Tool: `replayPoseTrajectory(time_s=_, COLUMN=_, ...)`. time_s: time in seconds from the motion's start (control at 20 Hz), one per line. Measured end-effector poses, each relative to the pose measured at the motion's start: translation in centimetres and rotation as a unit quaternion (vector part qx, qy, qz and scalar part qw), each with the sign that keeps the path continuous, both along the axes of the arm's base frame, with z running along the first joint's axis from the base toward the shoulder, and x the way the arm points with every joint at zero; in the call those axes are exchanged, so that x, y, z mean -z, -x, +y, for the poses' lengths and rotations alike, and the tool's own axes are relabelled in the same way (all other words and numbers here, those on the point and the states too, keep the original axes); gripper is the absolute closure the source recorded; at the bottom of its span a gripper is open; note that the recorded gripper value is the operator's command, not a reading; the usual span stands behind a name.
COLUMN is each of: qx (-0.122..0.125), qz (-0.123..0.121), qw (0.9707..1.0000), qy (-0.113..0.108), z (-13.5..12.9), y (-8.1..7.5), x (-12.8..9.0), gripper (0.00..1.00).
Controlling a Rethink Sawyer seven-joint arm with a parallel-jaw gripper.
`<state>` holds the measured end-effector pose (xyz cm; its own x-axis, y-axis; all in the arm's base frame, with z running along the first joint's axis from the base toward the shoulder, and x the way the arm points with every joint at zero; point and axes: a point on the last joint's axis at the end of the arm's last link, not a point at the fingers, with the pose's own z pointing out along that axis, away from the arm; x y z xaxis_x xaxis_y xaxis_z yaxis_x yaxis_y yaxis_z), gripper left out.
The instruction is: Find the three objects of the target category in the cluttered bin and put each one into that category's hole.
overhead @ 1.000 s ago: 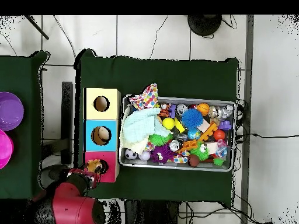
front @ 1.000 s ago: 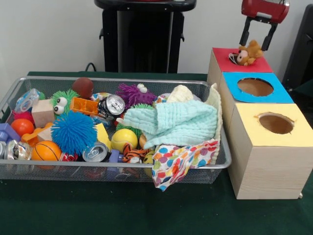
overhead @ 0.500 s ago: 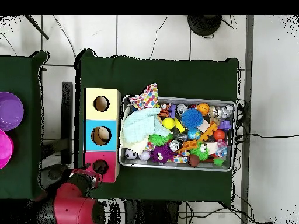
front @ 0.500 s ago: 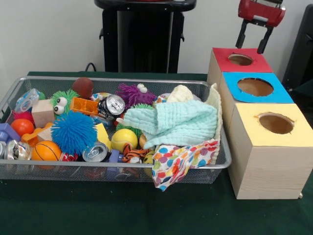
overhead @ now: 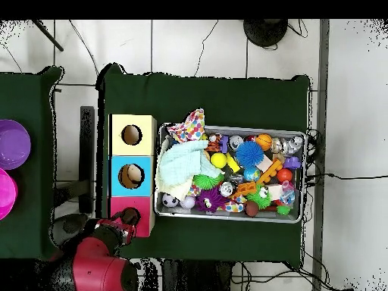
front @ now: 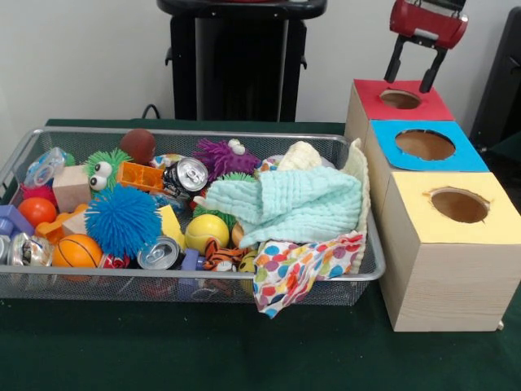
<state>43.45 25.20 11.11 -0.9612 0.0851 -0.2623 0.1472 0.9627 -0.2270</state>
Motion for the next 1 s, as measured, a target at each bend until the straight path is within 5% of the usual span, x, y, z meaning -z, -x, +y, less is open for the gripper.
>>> replayPoseTrajectory(time_s=0.55, qx=0.015, qz=-0.009, qw=0.9998, qy=-0.007, z=-0.7, y=-0.9, x=-0.9, gripper=0.00)
replayPoseTrajectory(time_s=0.85, qx=0.066, qz=-0.026, qw=0.9964, qy=-0.046, z=-4.6, y=-5.0, x=-3.0, gripper=0.00)
replayPoseTrajectory(time_s=0.95, qx=0.096, qz=-0.035, qw=0.9925, qy=-0.066, z=-8.6, y=-7.7, x=-3.9, gripper=0.00)
replayPoseTrajectory(time_s=1.0, qx=0.098, qz=-0.035, qw=0.9923, qy=-0.067, z=-8.9, y=-7.9, x=-4.0, gripper=0.00)
